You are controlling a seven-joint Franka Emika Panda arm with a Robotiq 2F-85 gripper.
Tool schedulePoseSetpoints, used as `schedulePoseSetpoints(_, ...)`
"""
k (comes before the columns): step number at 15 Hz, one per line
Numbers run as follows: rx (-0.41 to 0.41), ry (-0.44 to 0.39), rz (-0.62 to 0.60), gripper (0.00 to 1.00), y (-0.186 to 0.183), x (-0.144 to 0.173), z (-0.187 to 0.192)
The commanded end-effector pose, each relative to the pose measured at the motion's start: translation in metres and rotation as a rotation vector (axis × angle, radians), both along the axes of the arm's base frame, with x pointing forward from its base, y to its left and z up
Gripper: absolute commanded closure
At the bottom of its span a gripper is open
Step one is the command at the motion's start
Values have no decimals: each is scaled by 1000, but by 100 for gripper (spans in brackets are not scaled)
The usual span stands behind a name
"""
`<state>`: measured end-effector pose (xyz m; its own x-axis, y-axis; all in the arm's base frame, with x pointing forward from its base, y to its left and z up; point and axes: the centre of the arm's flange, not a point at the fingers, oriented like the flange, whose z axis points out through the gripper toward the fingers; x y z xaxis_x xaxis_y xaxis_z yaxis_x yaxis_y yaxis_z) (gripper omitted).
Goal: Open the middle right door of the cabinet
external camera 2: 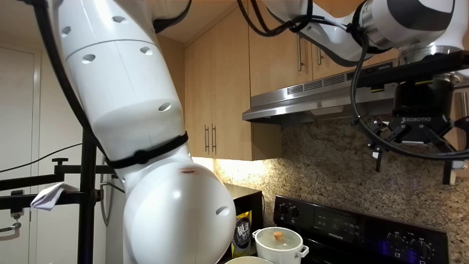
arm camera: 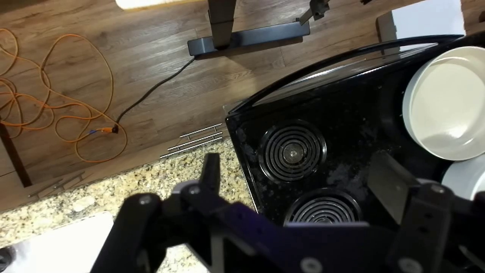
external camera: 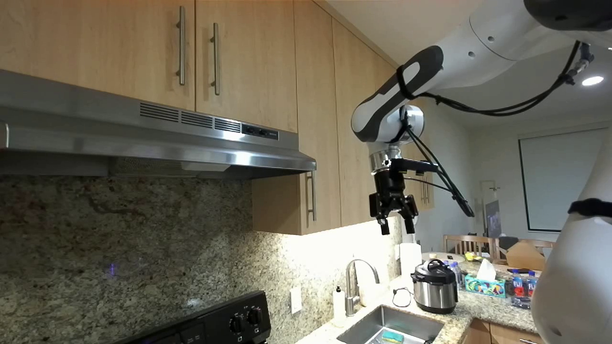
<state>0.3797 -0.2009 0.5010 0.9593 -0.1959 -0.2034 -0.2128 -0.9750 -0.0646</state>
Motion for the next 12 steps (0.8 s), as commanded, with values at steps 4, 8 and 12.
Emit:
schedulePoseSetpoints(4,-38,-30,23,0,4,-23,22)
schedulePoseSetpoints(8,-102,-49,83,0,9,-40,52)
schedulePoseSetpoints(12,-172,-125,130,0,17,-60,85)
